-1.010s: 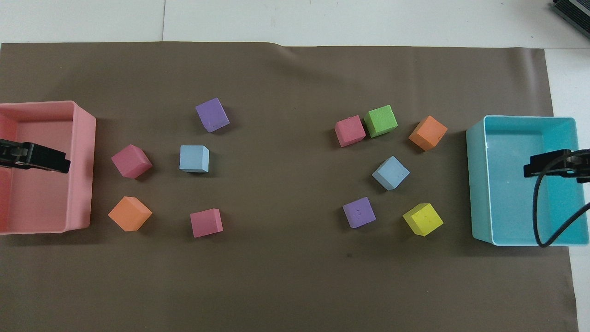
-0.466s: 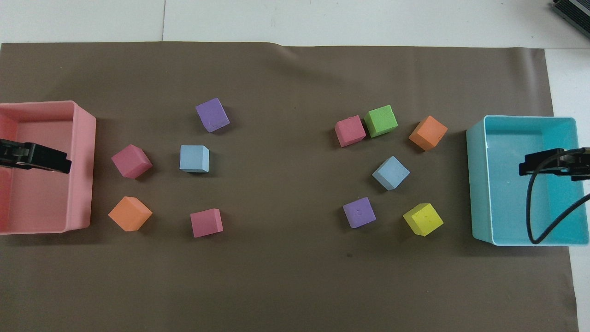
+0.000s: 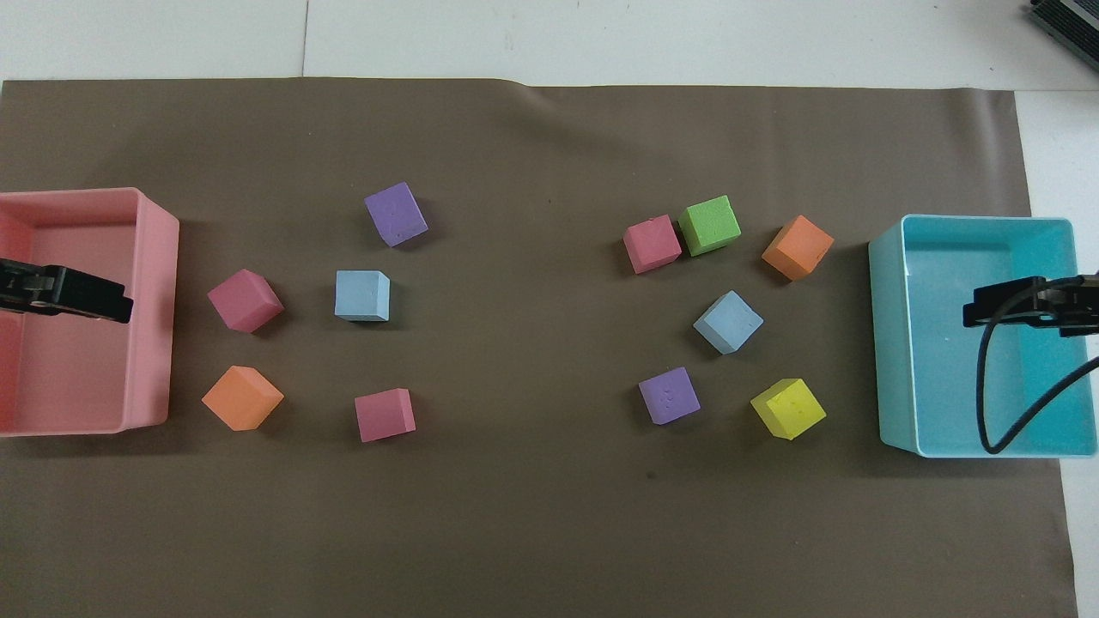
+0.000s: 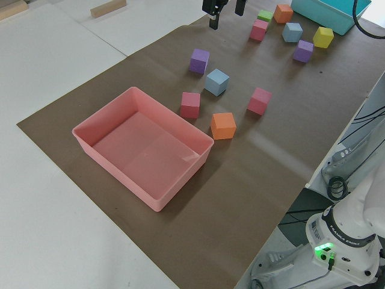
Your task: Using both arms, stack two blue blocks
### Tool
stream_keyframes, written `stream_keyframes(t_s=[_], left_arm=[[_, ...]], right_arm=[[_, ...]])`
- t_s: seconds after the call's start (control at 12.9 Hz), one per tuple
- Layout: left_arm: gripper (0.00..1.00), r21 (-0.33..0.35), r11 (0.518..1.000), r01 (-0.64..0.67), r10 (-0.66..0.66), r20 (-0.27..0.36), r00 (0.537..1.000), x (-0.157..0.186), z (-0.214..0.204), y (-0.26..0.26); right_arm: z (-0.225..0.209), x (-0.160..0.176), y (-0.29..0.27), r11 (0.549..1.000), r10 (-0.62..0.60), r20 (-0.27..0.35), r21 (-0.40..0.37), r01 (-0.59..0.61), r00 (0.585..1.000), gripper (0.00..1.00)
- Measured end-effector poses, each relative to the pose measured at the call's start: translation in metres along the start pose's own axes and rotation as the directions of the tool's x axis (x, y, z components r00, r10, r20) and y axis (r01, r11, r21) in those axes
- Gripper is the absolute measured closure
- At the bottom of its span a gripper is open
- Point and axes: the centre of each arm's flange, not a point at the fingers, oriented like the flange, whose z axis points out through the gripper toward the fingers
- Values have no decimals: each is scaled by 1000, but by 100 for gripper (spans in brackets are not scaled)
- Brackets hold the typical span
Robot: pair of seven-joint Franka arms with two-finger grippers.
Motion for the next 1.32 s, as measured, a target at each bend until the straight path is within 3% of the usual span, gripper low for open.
stream_keyframes(t_s=[0.31,0.85,1.17,1.32], left_arm=[[0,2,999,-37,37,0,999,1,0,21],[0,1,1000,-22,22,-1,1000,0,0,13],[0,1,1000,-15,15,-1,1000,0,-1,9],[0,1,1000,-13,13,-2,1000,0,-1,8]], right_arm=[[2,0,-6,1000,-12,3,0,12,1000,0],[4,1,-8,1000,-18,-4,0,18,1000,0],[9,2,-44,987,-159,-21,-2,159,987,0],[26,11,-66,953,-302,-45,-10,302,952,0]])
